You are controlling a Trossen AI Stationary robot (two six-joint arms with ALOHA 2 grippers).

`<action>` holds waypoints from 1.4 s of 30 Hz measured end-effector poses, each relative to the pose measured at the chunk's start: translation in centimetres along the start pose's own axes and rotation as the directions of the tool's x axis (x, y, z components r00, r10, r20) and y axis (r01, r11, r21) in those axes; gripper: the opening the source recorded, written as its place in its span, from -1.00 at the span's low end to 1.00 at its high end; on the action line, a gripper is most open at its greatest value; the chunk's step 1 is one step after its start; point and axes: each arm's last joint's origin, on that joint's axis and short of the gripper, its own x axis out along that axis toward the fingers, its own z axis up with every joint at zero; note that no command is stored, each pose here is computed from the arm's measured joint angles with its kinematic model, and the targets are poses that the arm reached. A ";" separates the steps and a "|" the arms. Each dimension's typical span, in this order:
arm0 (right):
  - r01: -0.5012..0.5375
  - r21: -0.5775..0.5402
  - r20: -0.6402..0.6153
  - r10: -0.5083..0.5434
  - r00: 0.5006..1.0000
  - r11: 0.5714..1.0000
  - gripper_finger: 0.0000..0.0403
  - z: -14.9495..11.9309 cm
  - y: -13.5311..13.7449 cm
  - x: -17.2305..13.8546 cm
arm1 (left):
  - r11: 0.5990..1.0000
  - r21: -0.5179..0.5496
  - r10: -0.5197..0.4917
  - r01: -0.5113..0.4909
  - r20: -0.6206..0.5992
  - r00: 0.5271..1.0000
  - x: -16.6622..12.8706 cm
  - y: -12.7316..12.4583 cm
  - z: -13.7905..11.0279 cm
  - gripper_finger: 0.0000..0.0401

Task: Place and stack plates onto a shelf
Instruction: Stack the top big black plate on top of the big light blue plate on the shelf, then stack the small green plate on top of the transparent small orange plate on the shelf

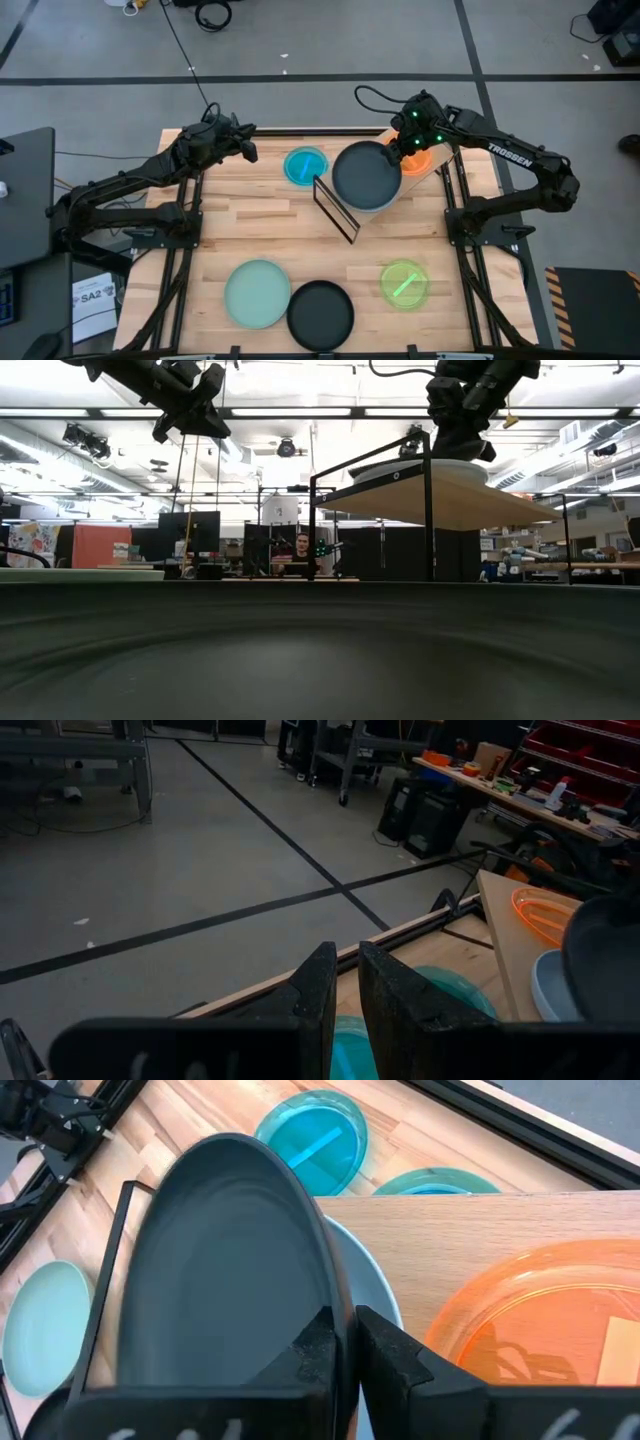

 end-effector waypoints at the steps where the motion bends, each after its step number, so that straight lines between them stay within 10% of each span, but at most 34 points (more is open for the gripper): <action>1: -0.001 0.000 0.000 0.001 1.000 1.000 -0.74 0.0 0.0 0.0 | 1.000 0.000 0.000 0.000 0.000 1.000 0.0 0.0 0.0 -0.74; 42: 0.118 0.000 0.050 -0.118 0.992 0.993 -0.50 0.2 -0.3 -0.1 | 1.000 0.000 0.001 -0.001 0.000 1.000 0.0 0.0 0.0 -0.74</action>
